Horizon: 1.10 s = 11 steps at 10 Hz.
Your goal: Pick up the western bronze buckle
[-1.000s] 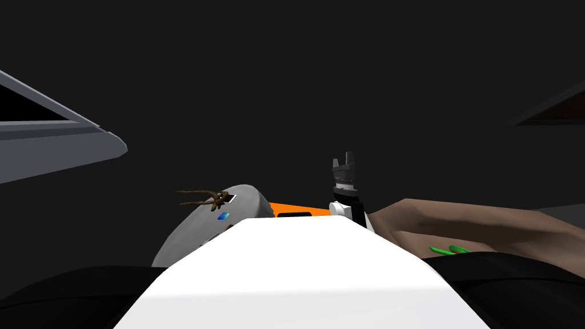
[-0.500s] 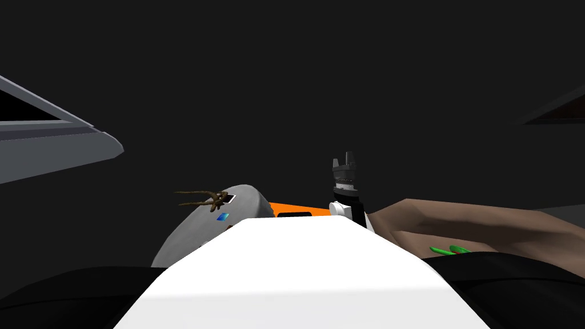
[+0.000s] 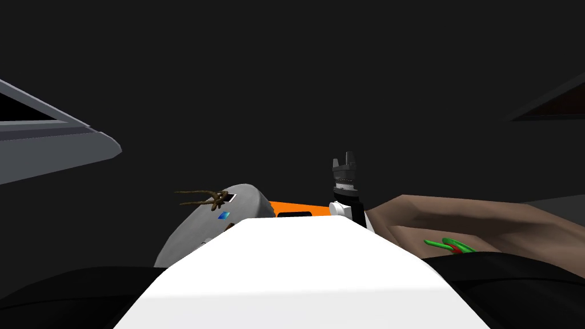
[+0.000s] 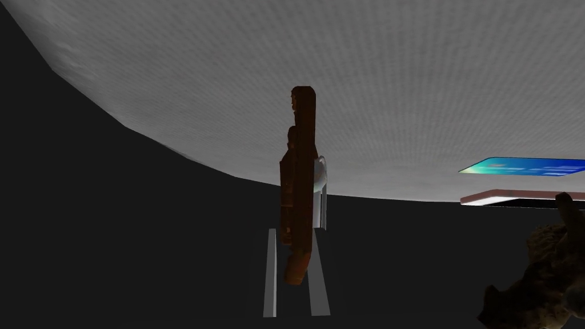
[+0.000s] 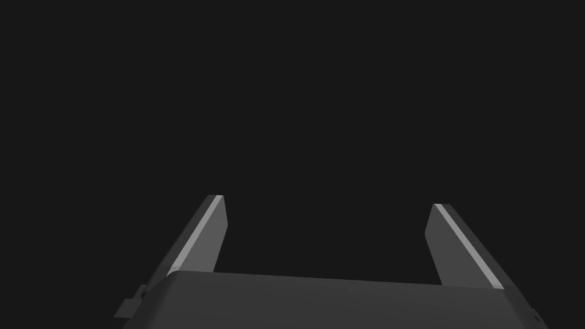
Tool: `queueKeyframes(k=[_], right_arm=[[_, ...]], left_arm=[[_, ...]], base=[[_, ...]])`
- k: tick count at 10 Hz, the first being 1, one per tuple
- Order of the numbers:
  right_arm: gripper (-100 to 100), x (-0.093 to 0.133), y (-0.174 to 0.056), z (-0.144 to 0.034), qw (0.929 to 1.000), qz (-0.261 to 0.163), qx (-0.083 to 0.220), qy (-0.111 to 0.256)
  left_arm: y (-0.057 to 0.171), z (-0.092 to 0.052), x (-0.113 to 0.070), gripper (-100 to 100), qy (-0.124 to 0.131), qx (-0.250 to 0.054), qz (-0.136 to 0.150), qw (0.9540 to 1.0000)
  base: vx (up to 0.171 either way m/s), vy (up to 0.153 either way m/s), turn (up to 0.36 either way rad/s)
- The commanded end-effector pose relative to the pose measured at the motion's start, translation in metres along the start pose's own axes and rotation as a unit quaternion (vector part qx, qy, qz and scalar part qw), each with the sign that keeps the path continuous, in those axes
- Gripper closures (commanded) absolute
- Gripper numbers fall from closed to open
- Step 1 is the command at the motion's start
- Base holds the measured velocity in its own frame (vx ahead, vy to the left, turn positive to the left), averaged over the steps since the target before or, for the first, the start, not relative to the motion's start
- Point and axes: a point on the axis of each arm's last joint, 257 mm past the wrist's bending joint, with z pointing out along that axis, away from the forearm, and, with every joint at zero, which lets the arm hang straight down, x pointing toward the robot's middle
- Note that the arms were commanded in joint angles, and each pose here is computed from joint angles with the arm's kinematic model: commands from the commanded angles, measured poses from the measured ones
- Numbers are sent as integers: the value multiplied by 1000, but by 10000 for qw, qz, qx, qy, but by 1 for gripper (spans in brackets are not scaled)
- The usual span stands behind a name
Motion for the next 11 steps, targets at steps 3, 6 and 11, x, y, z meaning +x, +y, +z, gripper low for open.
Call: queueKeyframes(k=[3, 6, 11], right_arm=[[0, 0, 0, 0, 10000, -1, 0, 0], [0, 0, 0, 0, 10000, 0, 0, 0], [0, 0, 0, 0, 10000, -1, 1, 0]], left_arm=[[9, 17, -8, 100, 96, -97, 16, 9999], [14, 32, -19, 100, 119, -143, 21, 9998], [17, 54, -36, 100, 173, -195, -92, 9996]], base=[[-107, 33, -32], [-84, 29, -37], [-75, 16, -29]])
